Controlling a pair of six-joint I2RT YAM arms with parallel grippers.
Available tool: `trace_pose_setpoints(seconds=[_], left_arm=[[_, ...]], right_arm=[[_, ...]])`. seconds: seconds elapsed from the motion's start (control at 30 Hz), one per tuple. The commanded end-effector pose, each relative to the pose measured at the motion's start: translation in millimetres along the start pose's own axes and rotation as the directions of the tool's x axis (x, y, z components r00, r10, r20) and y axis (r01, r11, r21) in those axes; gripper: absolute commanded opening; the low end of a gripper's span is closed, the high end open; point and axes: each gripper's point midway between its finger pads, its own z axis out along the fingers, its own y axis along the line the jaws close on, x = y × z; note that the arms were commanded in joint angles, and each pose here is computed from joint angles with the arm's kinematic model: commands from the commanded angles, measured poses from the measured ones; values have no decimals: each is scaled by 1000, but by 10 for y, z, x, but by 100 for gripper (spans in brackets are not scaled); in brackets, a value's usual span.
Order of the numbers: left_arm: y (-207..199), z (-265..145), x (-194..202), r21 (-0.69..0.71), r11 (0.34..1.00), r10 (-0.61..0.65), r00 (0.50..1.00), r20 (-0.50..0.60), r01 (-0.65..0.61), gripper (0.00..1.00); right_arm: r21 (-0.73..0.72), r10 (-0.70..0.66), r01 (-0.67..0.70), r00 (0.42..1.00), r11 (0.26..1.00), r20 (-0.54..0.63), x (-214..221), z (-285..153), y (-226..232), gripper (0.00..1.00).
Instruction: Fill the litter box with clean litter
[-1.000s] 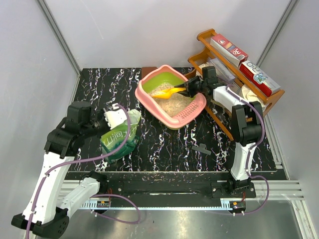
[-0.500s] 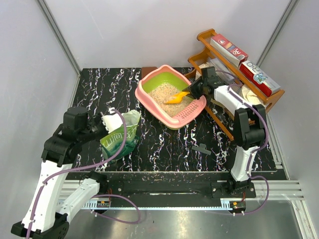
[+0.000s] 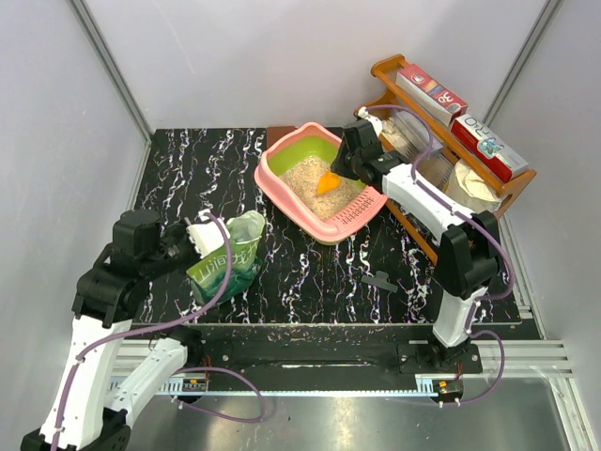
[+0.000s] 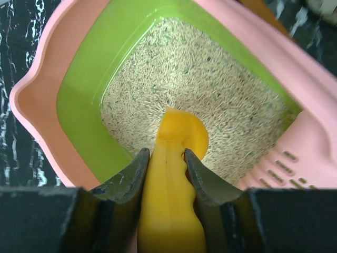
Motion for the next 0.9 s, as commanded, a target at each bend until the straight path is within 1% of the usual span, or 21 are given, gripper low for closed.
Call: trace_pose_setpoints(seconds=[0.0,0.07,0.1,0.17,0.2,0.23,0.27,0.3,0.33,0.37,0.4,0.43,0.47,0.5,0.53,0.57,0.6,0.63,0.7,0.77,0.87], left_arm=[[182,-147,-394,-97,995,28,985,171,-12,4],[178,-161,-426,-101,995,25,981,191,-6,4],[174,-158,-437,-100,995,24,980,200,-4,4],[159,-126,-420,-99,995,19,979,205,1,4],[140,-111,-414,-91,996,14,978,210,5,4],[121,-96,-412,-86,996,10,976,217,9,4],[111,-84,-420,-78,997,-8,975,223,27,4],[103,-76,-430,-73,997,-21,973,230,39,4],[103,-67,-447,-70,996,-30,970,240,48,4],[89,-63,-455,-63,996,-50,968,246,68,4],[81,-52,-455,-57,996,-57,967,249,73,4],[84,-42,-463,-56,996,-57,966,253,73,4],[84,-38,-465,-55,995,-64,965,255,80,4],[100,-33,-477,-60,995,-63,964,259,82,4],[107,-23,-476,-60,994,-69,963,259,87,4],[110,-23,-482,-61,994,-73,962,262,92,4],[118,-20,-494,-61,994,-73,962,265,92,3],[120,-20,-497,-60,994,-75,961,265,94,3],[126,-24,-507,-61,993,-78,960,267,98,3],[135,-33,-507,-66,993,-77,961,267,98,3],[149,-54,-517,-72,992,-78,960,269,101,3]], right_arm=[[-5,-261,269,941,963,216,-661,-404,112,0],[-26,-313,328,920,944,235,-706,-511,155,0],[-22,-368,384,898,923,241,-718,-536,145,0],[-48,-422,448,869,893,260,-727,-633,198,0],[-55,-468,499,841,865,273,-746,-684,218,0],[-103,-488,530,828,841,276,-721,-744,294,0],[-138,-502,560,808,817,307,-768,-895,381,0],[-168,-549,619,769,767,328,-765,-998,445,0],[-281,-562,656,750,701,349,-669,-1146,631,0],[-321,-556,678,730,661,398,-742,-1386,753,0],[-356,-576,703,710,616,406,-702,-1495,804,0],[-434,-575,713,701,551,421,-618,-1644,930,0],[-466,-562,720,693,513,452,-672,-1840,1040,0],[-519,-571,707,701,480,426,-575,-1941,1066,0],[-628,-572,682,704,376,422,-413,-2140,1193,0],[-676,-563,667,703,312,434,-422,-2322,1316,0],[-739,-575,615,721,274,387,-289,-2421,1329,0],[-805,-563,566,729,176,390,-216,-2655,1419,0],[-846,-567,522,731,107,379,-90,-2764,1482,0],[-845,-581,534,701,42,414,36,-2796,1537,0],[-853,-598,520,693,27,403,123,-2684,1562,0]])
